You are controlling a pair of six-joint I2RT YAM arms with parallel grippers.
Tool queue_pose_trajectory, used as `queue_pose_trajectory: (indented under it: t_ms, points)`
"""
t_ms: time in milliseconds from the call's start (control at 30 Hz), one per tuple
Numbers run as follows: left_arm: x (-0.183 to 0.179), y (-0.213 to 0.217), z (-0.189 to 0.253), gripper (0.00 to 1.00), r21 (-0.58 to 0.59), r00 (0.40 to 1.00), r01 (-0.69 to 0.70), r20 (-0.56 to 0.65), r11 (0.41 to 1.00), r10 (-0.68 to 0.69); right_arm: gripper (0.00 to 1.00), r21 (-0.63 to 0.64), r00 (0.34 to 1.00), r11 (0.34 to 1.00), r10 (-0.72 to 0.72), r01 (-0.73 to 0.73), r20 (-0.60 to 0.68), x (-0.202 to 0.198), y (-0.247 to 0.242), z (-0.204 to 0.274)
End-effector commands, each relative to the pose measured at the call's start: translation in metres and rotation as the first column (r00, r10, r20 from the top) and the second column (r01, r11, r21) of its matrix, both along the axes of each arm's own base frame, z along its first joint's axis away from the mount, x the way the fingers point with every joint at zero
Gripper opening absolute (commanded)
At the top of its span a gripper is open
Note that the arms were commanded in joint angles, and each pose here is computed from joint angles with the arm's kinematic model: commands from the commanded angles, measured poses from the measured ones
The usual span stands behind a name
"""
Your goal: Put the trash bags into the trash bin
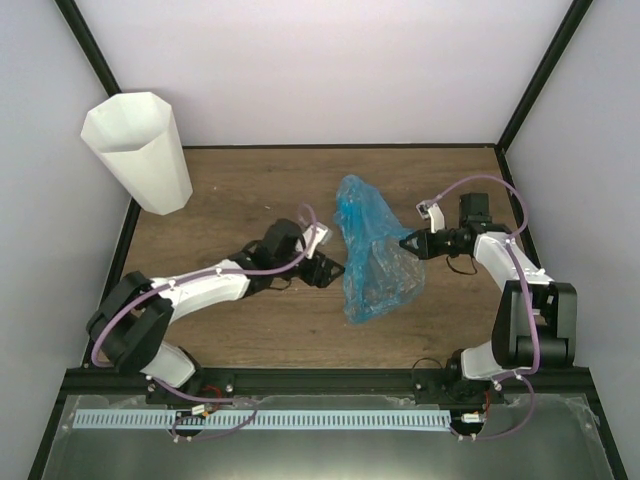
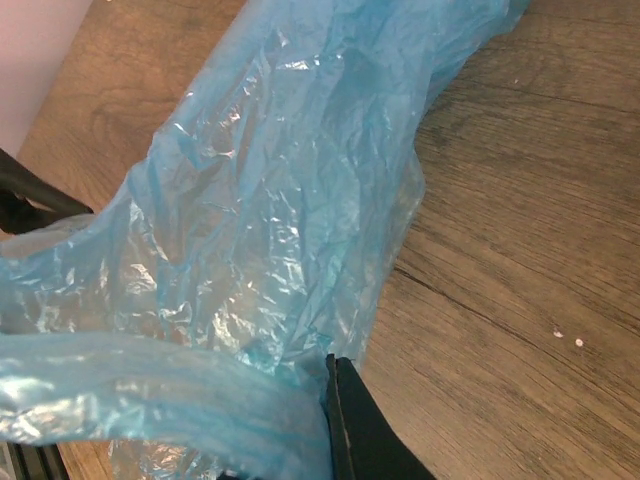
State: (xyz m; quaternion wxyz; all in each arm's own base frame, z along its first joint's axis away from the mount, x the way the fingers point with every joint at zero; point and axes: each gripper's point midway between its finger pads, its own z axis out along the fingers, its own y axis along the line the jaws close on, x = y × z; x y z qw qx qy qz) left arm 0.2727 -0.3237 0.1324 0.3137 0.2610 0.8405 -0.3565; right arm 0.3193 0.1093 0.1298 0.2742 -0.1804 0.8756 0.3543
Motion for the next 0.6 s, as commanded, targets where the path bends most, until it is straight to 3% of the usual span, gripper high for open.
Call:
queue_pose_trajectory:
  t_ms: [0, 67, 200, 467, 567]
  points:
    - [-0.015, -0.009, -0.034, 0.78, 0.119, 0.997, 0.053, 0.056, 0.991, -0.06, 0.01, 0.009, 1.0, 1.0, 0.01, -0.01, 0.027, 0.001, 0.001, 0.004]
    - [-0.015, -0.01, -0.045, 0.77, 0.169, 0.993, 0.04, 0.101, 0.985, -0.058, 0.02, 0.017, 0.999, 1.0, 0.012, -0.012, 0.03, 0.002, 0.002, 0.006]
    - [-0.014, -0.021, -0.05, 0.77, 0.149, 0.987, 0.046, 0.144, 0.988, -0.067, 0.02, 0.02, 0.999, 1.0, 0.012, -0.012, 0.033, 0.002, 0.002, 0.006]
    - [0.024, -0.036, -0.06, 0.77, 0.173, 0.977, -0.035, 0.214, 0.984, -0.003, 0.02, 0.019, 0.999, 1.0, 0.012, -0.013, 0.031, 0.001, 0.002, 0.004]
    - [0.026, -0.052, -0.061, 0.69, 0.141, 0.977, 0.012, 0.21, 0.99, -0.041, 0.03, 0.02, 1.0, 1.0, 0.013, -0.013, 0.025, 0.001, 0.002, 0.003]
